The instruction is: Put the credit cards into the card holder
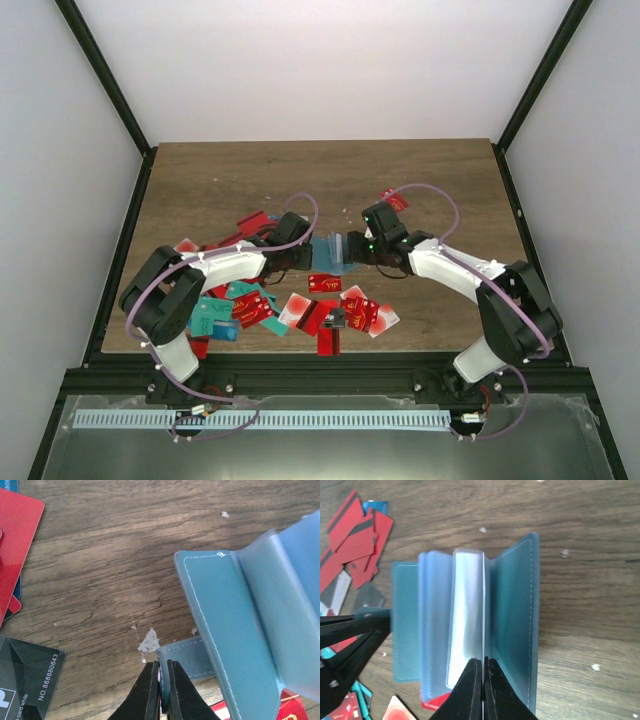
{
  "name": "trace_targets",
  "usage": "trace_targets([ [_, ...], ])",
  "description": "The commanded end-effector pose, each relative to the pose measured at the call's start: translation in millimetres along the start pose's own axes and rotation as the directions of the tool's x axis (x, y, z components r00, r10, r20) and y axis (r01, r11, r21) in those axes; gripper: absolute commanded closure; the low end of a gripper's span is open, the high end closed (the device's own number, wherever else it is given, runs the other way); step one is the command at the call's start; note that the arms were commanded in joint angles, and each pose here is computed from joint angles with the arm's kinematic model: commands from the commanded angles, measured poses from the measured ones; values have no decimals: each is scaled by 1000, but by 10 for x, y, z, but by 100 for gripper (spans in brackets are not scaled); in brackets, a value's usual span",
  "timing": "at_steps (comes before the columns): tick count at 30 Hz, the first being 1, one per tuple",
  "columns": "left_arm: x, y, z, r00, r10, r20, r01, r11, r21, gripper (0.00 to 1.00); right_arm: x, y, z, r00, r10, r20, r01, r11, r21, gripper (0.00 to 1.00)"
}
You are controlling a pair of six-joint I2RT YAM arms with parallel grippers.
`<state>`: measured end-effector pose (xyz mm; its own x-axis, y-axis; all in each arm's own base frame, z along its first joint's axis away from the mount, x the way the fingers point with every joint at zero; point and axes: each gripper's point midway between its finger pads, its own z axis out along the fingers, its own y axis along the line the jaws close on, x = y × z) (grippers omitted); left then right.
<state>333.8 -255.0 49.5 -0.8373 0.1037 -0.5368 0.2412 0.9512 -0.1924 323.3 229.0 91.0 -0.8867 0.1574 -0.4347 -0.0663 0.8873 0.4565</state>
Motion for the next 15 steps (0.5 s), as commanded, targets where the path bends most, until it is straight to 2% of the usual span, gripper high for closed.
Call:
trace_targets([
  [1, 70, 36, 58, 1000, 10, -18, -10, 1000, -4, 96, -219, 287, -70, 998, -46, 41, 50, 993, -103, 99],
  [8, 69, 24, 73, 1000, 11, -15, -11, 1000, 6, 96, -230, 469, -108, 997, -77, 20, 80, 981, -177, 99],
  [15, 65, 14, 71, 1000, 14, -17, -14, 1000, 10, 94, -178, 468, -47, 996, -89, 5, 88, 981, -175, 99],
])
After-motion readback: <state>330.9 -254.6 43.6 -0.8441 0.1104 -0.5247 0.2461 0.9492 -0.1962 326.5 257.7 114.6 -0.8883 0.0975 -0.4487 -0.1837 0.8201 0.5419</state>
